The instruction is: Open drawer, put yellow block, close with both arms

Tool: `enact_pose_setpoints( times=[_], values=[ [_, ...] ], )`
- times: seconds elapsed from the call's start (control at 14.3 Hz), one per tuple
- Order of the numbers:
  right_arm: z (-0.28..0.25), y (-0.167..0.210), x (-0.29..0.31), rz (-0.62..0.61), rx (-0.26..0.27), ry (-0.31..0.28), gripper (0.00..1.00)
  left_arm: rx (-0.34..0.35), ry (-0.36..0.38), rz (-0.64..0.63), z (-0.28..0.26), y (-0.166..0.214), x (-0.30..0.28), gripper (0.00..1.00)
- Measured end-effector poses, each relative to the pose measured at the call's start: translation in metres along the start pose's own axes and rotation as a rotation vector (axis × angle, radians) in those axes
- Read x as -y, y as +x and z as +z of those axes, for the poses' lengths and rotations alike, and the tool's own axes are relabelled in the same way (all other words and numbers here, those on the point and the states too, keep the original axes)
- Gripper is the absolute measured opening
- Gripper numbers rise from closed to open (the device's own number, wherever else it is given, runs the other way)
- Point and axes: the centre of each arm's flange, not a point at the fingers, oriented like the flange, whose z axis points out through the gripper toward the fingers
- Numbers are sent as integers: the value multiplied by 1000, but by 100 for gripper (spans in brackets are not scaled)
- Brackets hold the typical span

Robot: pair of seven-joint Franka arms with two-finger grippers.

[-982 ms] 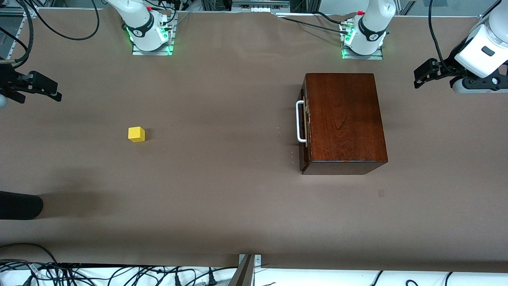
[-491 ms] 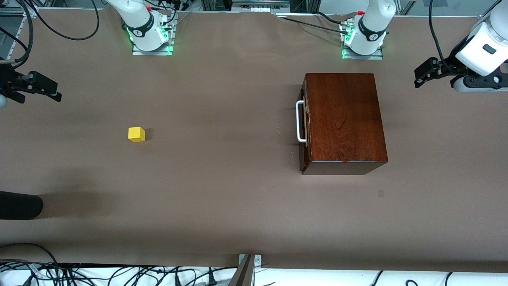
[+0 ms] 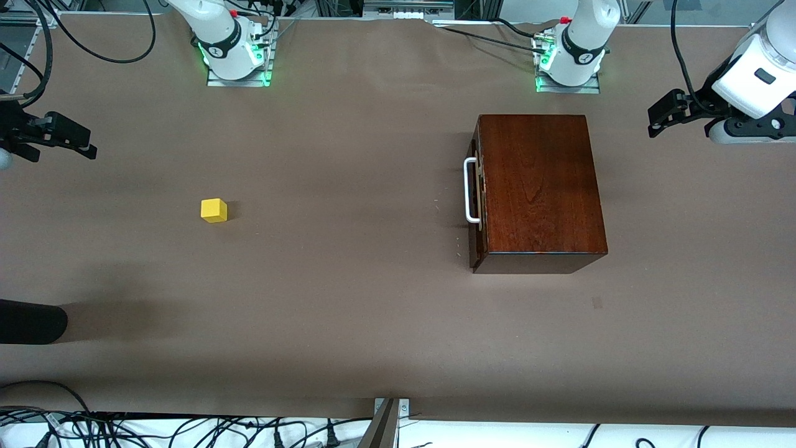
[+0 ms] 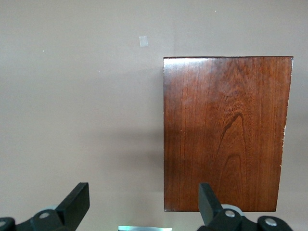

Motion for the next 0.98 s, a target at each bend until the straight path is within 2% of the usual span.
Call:
enact_pose_setpoints(
  times=[0.49,0.98],
  values=[
    [6,2,-3,7,12,0,100,5,1,-2,1,1,1,100],
    [42,17,-4,7,81,3,100,17,6,11,8,4,-8,100]
  ],
)
